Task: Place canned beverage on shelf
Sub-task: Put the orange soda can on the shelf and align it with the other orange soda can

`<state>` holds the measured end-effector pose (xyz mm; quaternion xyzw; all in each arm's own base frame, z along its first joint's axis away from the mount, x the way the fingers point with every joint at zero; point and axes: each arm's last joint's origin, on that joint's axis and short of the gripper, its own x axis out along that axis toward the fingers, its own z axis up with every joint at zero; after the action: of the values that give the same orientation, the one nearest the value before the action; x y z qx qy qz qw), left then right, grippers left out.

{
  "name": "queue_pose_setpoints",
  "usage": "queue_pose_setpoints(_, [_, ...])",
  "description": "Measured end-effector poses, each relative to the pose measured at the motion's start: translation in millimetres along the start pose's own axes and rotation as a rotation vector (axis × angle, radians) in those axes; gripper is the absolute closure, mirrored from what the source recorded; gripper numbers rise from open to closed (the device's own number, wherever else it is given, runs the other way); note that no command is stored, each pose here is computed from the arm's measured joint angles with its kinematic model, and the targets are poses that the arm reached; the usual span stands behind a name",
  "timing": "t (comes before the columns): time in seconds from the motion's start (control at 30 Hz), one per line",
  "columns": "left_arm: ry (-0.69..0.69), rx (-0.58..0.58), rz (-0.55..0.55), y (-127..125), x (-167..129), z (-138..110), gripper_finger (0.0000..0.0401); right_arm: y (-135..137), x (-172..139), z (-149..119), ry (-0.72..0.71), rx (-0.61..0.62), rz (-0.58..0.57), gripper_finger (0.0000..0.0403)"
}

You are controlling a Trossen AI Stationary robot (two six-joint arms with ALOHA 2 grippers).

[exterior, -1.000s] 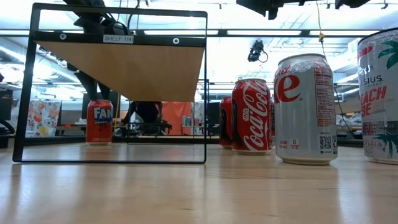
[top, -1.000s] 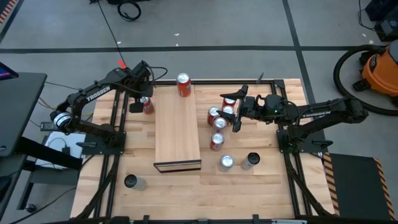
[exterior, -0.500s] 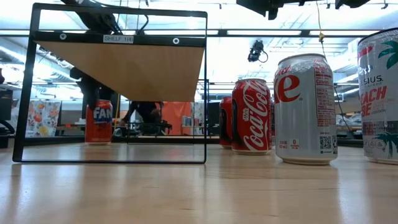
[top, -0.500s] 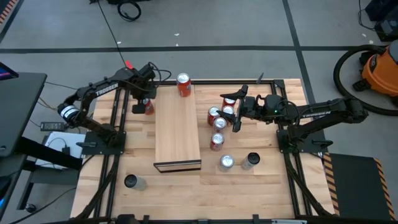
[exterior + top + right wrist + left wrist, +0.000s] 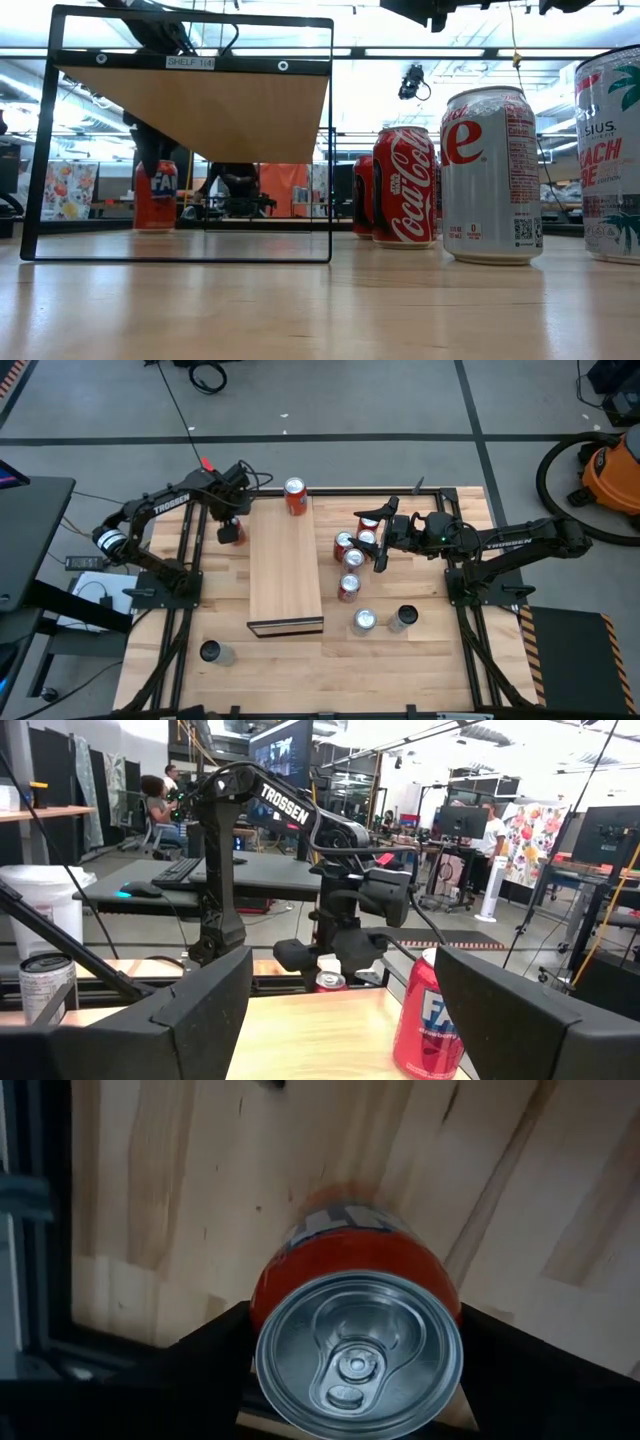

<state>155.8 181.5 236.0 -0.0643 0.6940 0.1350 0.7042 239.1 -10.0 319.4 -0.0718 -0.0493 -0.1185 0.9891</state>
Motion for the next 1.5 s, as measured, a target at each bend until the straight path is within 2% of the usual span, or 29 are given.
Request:
queue_pose_setpoints(0.27, [0.049, -0.021, -0.014, -7, -5, -7, 0.0102, 0, 0, 0, 0.0, 0.0, 0.0, 0.008])
queue_pose_setpoints(0.43, [0.057, -0.034, -0.02, -12, -19, -6, 0.0102, 0, 0, 0, 0.0, 0.0, -0.001, 0.008])
queue_pose_setpoints(1.07, [-0.122, -0.093, 0.055, -20, -136, 5, 0.0101, 0, 0, 0, 0.001, -0.004, -0.001, 0.008])
queue_pose_setpoints(1.3, [-0.222, -0.09, 0.099, -25, -165, 12, 0.0101, 0, 0, 1, -0.011, -0.001, -0.002, 0.008])
queue_pose_setpoints(1.5, [-0.226, -0.079, 0.09, -24, -172, 38, 0.0101, 0, 0, 1, -0.013, -0.001, -0.004, 0.008])
